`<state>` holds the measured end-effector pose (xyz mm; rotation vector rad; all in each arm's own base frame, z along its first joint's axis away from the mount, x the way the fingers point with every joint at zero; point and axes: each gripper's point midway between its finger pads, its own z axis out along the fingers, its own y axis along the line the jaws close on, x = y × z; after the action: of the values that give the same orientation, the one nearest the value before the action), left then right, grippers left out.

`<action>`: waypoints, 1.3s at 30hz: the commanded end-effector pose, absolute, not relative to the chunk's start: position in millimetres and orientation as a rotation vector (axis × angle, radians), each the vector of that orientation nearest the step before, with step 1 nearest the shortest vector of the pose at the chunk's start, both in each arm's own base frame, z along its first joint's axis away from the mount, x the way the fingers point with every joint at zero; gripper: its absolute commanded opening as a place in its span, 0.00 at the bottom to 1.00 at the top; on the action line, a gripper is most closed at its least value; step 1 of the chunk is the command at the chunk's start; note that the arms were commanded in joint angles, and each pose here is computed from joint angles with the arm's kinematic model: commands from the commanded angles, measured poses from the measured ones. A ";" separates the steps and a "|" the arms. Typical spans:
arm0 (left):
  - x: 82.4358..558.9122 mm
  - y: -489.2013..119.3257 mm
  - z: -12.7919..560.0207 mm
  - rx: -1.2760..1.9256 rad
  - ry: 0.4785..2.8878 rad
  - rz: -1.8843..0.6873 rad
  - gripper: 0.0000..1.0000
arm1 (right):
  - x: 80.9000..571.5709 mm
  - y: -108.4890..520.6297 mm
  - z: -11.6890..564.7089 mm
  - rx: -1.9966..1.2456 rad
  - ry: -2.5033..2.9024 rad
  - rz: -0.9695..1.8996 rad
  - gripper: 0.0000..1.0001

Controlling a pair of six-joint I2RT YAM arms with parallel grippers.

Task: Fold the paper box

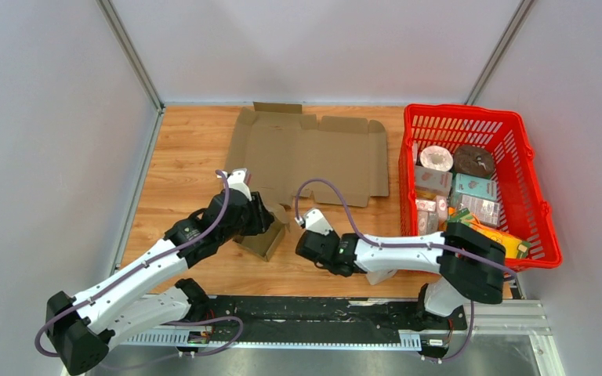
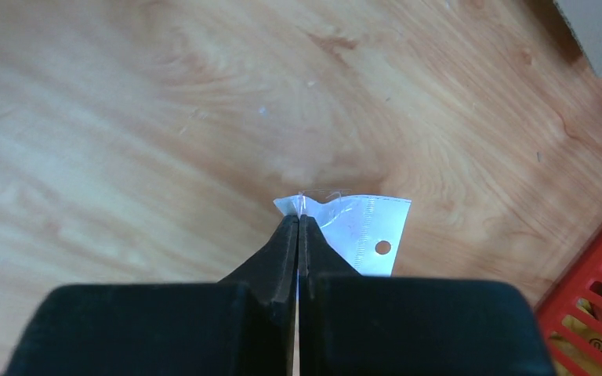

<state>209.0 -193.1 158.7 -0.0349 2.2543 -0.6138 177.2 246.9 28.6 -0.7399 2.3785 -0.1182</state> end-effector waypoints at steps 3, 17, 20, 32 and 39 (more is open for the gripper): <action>225.1 -196.5 193.5 -0.035 2.140 -0.644 0.46 | 139.0 293.8 86.5 -0.876 2.148 0.198 0.00; 226.0 -186.4 204.9 0.085 2.157 -0.631 0.48 | 92.1 433.8 211.7 -1.092 1.581 0.863 0.00; 222.6 -182.7 207.4 0.116 2.179 -0.620 0.49 | 111.6 453.4 207.6 -1.076 1.534 0.777 0.00; 216.1 -159.1 206.7 0.126 2.214 -0.552 0.51 | 193.1 463.1 183.0 -0.929 1.537 0.497 0.44; 214.8 -161.2 201.5 0.113 2.216 -0.578 0.51 | 168.6 405.6 193.1 -0.875 1.697 0.511 0.57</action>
<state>215.7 -159.6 199.1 0.0968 2.2336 -0.5547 177.1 437.6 151.2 -1.0152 1.6489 0.4643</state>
